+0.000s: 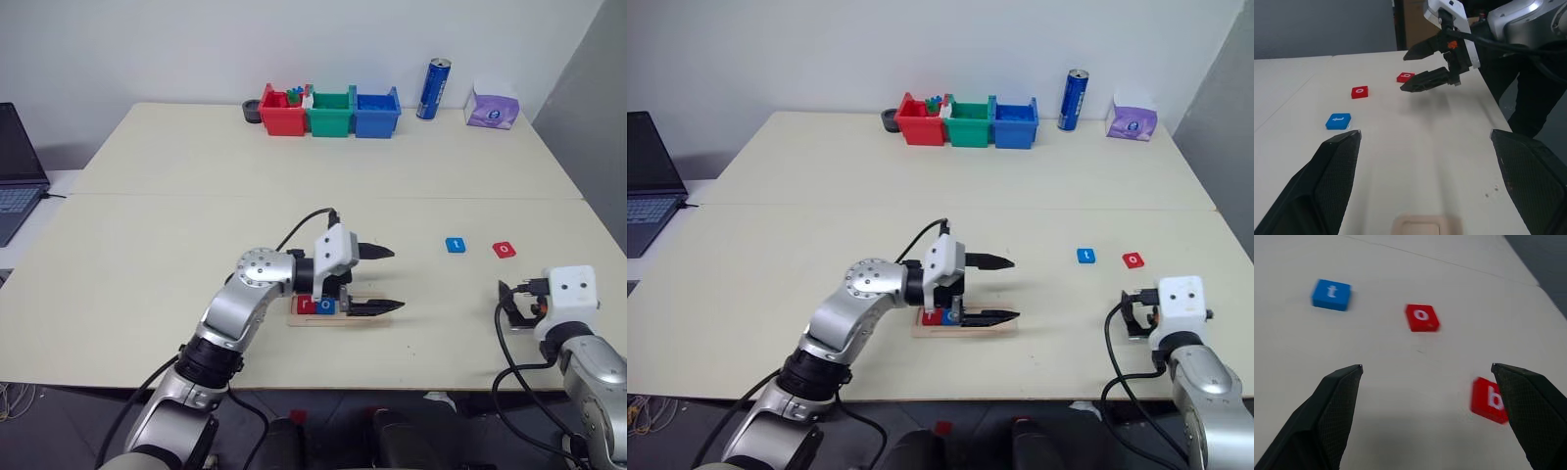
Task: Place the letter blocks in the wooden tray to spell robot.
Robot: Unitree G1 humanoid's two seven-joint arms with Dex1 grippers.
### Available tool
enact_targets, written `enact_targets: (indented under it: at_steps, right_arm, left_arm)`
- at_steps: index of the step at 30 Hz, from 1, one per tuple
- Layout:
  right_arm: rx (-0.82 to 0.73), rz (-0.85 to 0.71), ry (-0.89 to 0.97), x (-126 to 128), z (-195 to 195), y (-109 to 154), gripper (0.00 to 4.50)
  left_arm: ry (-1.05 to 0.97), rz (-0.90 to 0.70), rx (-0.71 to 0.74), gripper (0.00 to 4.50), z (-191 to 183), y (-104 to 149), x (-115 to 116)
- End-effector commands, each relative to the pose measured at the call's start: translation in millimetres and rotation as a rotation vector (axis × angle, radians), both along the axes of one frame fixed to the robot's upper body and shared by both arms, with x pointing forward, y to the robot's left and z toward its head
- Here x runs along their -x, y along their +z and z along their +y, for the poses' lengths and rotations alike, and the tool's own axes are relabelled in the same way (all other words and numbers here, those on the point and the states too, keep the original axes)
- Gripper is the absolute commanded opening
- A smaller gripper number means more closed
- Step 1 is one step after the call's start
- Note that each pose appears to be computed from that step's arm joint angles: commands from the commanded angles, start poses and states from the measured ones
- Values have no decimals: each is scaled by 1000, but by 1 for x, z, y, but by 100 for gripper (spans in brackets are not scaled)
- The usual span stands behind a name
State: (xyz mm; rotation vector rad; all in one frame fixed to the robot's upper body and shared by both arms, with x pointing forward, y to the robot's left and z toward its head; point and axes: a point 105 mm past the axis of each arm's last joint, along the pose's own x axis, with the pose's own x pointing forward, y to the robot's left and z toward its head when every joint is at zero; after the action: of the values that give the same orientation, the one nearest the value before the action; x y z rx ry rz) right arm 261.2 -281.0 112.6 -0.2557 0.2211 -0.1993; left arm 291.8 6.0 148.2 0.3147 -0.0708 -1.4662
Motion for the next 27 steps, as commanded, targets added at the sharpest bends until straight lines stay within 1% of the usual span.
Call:
enact_targets:
  at_steps: [1, 3, 7, 10, 14, 17, 23, 25, 27]
  right_arm:
    - [10, -57, -105, 4, -17, 10, 450]
    - [16, -54, -132, 4, -24, 8, 450]
    - [-6, -46, -189, 5, -42, 0, 450]
    - [-41, -42, -212, 3, -54, -5, 450]
    - [-133, -63, -259, -6, -70, -13, 450]
    - [-187, -97, -243, -17, -72, -11, 450]
    - [-177, -112, -185, -31, -65, -4, 450]
    - [-176, -98, -181, -31, -62, -6, 450]
    - [-168, -59, -186, -30, -61, -15, 450]
  left_arm:
    - [54, -45, 8, 448, -14, 3, -12]
    - [76, -50, 27, 448, -22, 6, -16]
    - [100, -56, 52, 448, -32, 9, -17]
    - [112, -50, 67, 448, -37, 11, -15]
    - [103, -47, 73, 448, -37, 11, -9]
    - [92, -48, 72, 448, -38, 12, -5]
    - [122, -57, 69, 448, -32, 15, -12]
    - [129, -54, 64, 448, -29, 14, -13]
    - [127, -53, 55, 448, -27, 12, -13]
